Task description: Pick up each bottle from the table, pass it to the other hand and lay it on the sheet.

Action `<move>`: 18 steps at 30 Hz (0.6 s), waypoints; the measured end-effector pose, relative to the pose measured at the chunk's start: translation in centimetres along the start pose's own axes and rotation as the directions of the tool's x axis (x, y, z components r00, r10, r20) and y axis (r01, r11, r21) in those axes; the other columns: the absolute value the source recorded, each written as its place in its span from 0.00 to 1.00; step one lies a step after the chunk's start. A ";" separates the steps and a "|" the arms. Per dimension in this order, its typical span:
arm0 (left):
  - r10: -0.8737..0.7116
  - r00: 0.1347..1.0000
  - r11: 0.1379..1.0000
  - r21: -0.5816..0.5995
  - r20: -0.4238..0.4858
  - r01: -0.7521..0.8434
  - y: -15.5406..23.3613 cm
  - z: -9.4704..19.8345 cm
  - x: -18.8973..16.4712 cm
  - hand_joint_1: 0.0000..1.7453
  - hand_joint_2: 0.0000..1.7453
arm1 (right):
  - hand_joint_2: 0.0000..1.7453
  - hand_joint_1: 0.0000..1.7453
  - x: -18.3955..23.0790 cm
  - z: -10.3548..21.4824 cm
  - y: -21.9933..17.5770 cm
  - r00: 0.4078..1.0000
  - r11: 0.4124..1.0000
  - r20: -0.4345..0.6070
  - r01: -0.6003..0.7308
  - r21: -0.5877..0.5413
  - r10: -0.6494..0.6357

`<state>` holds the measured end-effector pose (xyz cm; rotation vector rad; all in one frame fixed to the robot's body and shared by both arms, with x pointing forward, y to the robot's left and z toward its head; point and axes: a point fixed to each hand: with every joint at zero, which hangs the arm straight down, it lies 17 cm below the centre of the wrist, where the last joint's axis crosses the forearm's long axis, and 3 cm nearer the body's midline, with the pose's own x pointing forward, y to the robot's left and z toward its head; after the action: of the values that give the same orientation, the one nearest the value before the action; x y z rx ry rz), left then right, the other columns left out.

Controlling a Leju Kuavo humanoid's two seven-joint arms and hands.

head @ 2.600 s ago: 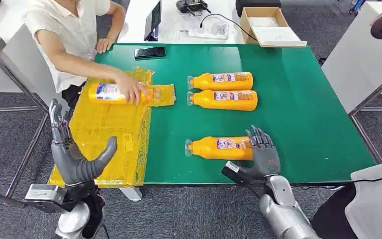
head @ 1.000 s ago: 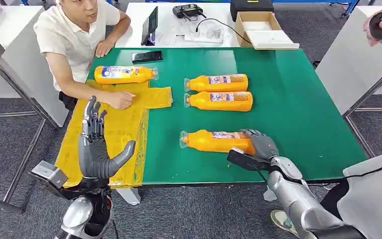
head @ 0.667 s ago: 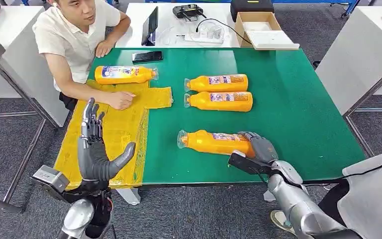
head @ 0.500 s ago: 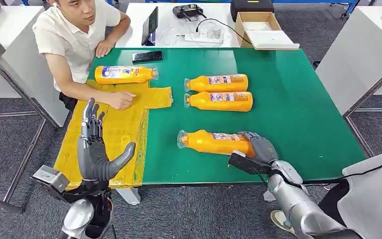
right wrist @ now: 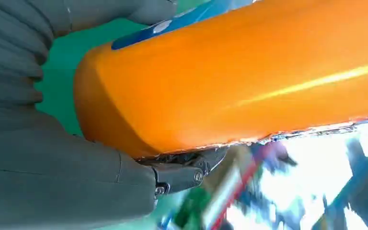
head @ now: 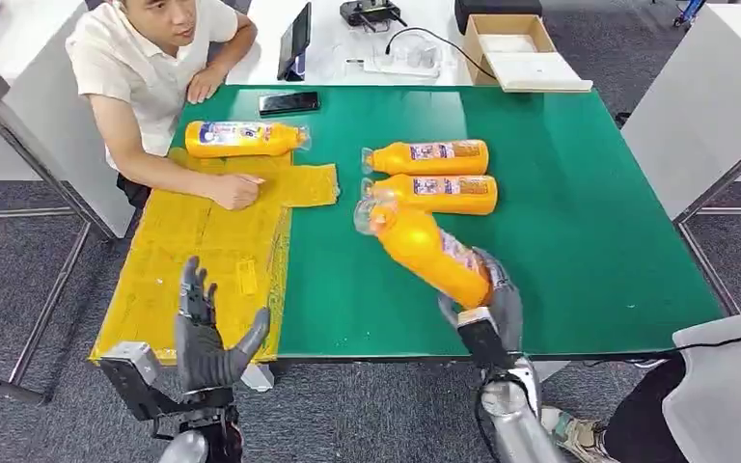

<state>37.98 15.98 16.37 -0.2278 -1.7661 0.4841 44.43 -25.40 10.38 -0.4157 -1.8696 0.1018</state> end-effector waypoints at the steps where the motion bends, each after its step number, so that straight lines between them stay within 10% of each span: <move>1: 0.020 1.000 0.999 -0.039 -0.023 -0.021 -0.9 0.4 -0.5 0.00 1.00 | 1.00 1.00 1.3 -0.3 -0.9 0.999 0.998 0.026 0.028 -0.048 -0.027; 12: 0.051 0.989 0.963 -0.254 -0.137 -0.085 -5.9 3.4 -3.2 0.00 1.00 | 1.00 1.00 6.3 -0.6 -1.3 0.979 0.981 0.136 0.167 -0.101 -0.152; 18: 0.086 0.980 0.929 -0.341 -0.178 -0.143 -7.6 4.4 -3.5 0.00 1.00 | 1.00 1.00 7.5 0.1 4.5 0.972 0.977 0.119 0.190 0.099 -0.202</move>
<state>35.44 6.88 15.81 -0.6105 -1.6776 0.2192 43.27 -18.70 15.88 -0.1655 -2.0146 0.0778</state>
